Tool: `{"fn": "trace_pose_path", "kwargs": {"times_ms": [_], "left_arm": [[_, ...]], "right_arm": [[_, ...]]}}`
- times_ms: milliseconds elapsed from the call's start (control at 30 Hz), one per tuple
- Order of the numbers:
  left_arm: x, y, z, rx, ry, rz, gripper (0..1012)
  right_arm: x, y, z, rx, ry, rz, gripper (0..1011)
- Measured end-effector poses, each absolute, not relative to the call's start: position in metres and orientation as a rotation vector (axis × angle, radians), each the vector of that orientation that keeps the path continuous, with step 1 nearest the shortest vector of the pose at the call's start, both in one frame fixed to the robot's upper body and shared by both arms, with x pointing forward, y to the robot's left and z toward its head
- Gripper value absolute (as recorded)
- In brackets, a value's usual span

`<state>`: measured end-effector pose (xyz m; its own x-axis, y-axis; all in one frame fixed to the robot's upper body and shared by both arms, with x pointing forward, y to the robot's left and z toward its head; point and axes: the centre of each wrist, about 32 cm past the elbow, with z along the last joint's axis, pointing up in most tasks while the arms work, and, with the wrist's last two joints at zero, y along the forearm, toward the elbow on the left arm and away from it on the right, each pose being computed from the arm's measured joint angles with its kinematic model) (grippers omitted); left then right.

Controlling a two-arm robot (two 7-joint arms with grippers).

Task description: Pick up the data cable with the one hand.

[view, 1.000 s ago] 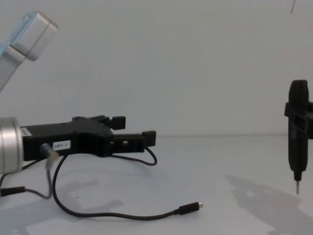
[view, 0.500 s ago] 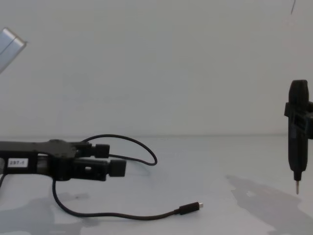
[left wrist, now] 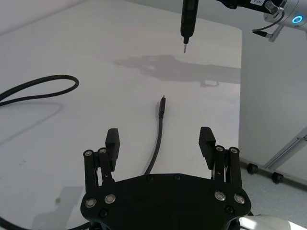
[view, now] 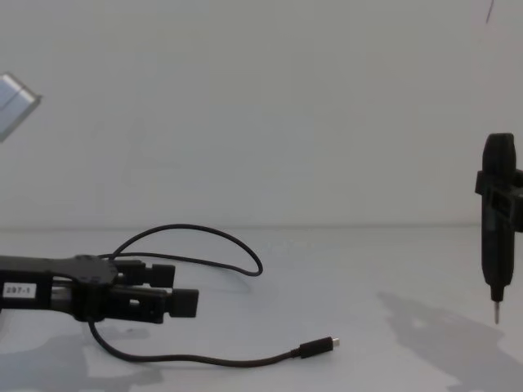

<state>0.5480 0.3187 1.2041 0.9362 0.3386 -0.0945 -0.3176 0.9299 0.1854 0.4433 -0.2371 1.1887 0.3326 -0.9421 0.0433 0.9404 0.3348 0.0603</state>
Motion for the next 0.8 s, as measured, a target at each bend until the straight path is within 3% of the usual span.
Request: {"fn": "trace_pose_path", "kwargs": {"times_ms": [800], "left_arm": [[0.564,0.295,1.188,0.218,0.063,0.284,1001]], "right_arm": [[0.443,-0.237,1.189,0.026,-0.075,-1.229,279]]}}
